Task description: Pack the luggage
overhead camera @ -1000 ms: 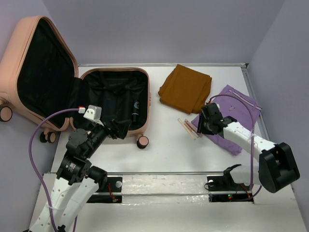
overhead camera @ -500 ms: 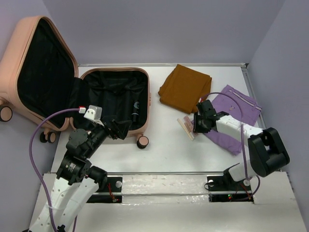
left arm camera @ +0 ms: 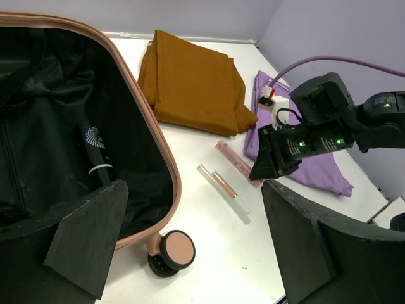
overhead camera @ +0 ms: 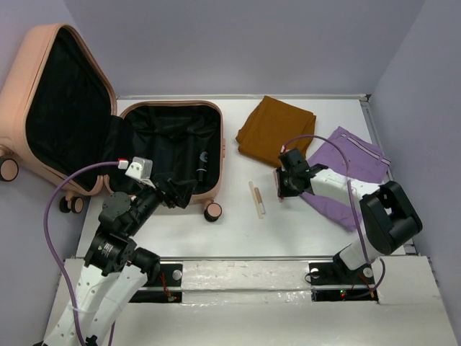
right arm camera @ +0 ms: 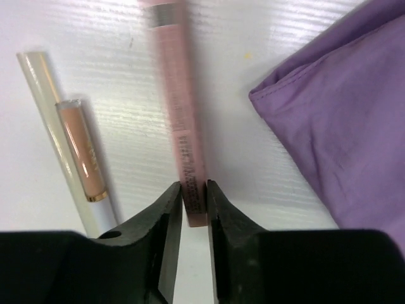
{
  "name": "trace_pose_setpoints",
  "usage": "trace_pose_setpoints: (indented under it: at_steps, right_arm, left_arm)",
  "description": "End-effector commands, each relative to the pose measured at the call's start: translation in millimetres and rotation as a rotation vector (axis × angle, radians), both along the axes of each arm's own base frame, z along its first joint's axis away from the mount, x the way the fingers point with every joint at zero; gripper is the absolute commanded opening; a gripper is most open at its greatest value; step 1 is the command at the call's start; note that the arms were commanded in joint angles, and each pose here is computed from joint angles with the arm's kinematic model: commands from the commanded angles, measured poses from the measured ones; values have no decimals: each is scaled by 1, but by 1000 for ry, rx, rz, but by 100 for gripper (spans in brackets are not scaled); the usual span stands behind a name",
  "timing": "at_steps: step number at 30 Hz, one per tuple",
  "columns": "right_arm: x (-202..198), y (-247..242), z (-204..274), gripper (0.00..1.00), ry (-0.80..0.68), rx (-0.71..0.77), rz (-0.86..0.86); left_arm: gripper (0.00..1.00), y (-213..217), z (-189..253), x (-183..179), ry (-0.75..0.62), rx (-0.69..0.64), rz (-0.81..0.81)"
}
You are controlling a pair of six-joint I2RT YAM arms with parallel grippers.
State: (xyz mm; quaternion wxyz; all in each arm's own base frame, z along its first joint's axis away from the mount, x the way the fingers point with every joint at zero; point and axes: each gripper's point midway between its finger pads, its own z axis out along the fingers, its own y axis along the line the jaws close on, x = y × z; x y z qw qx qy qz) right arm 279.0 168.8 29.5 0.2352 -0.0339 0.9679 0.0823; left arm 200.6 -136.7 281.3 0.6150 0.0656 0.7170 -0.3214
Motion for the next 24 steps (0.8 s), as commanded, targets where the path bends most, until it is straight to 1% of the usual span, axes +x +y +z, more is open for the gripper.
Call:
trace_pose_setpoints:
  at_steps: [1, 2, 3, 6, 7, 8, 9, 10, 11, 12, 13, 14, 15, 16, 17, 19, 20, 21, 23, 24]
  right_arm:
    - [26, 10, 28, 22, -110, 19, 0]
    - [27, 15, 37, 20, -142, 26, 9]
    - [31, 15, 40, 20, -156, 23, 7]
    - [38, 42, 89, 19, -275, 90, 64]
    - [35, 57, 106, 19, -308, 123, 99]
    - [42, 75, 134, 18, -358, 179, 126]
    - [37, 84, 133, 18, -353, 192, 154]
    - [45, 102, 164, 18, -409, 245, 175]
    - [44, 127, 173, 18, -422, 291, 227]
    - [52, 148, 209, 18, -481, 362, 247]
    - [55, 164, 222, 18, -495, 410, 268]
    - [54, 193, 228, 18, -488, 482, 326]
    - [59, 213, 261, 18, -522, 571, 332]
    - [57, 227, 248, 19, -484, 593, 348]
    - [63, 251, 255, 40, -467, 649, 372]
    - [68, 258, 255, 57, -436, 641, 364]
    - [74, 251, 245, 64, -446, 604, 325]
    - [72, 240, 249, 74, -471, 585, 303]
    - [67, 220, 236, 74, -478, 532, 263]
    - [60, 196, 216, 70, -475, 473, 212]
  left_arm:
    - [99, -3, 26, -4, -73, -31, -24]
    - [99, -3, 27, -4, -73, -31, -24]
    - [99, -3, 26, -4, -72, -31, -25]
    - [99, -4, 26, -3, -68, -29, -29]
    - [99, -4, 26, -3, -68, -29, -29]
    - [98, -4, 25, -2, -65, -27, -26]
    - [98, -4, 26, -2, -66, -28, -24]
    - [98, -4, 23, -1, -59, -26, -19]
    - [98, -3, 22, 1, -52, -25, -12]
    - [97, -2, 21, 2, -46, -23, -6]
    - [97, -2, 20, 3, -41, -23, 1]
    - [96, 0, 19, 5, -34, -22, 16]
    - [95, 2, 17, 7, -24, -21, 30]
    - [95, 3, 16, 8, -21, -19, 38]
    - [94, 7, 16, 10, -19, -20, 59]
    - [93, 11, 17, 12, -20, -21, 82]
    - [93, 12, 17, 11, -23, -23, 87]
    - [93, 12, 19, 9, -31, -27, 84]
    - [92, 12, 21, 8, -37, -31, 82]
    - [92, 12, 22, 8, -44, -33, 80]
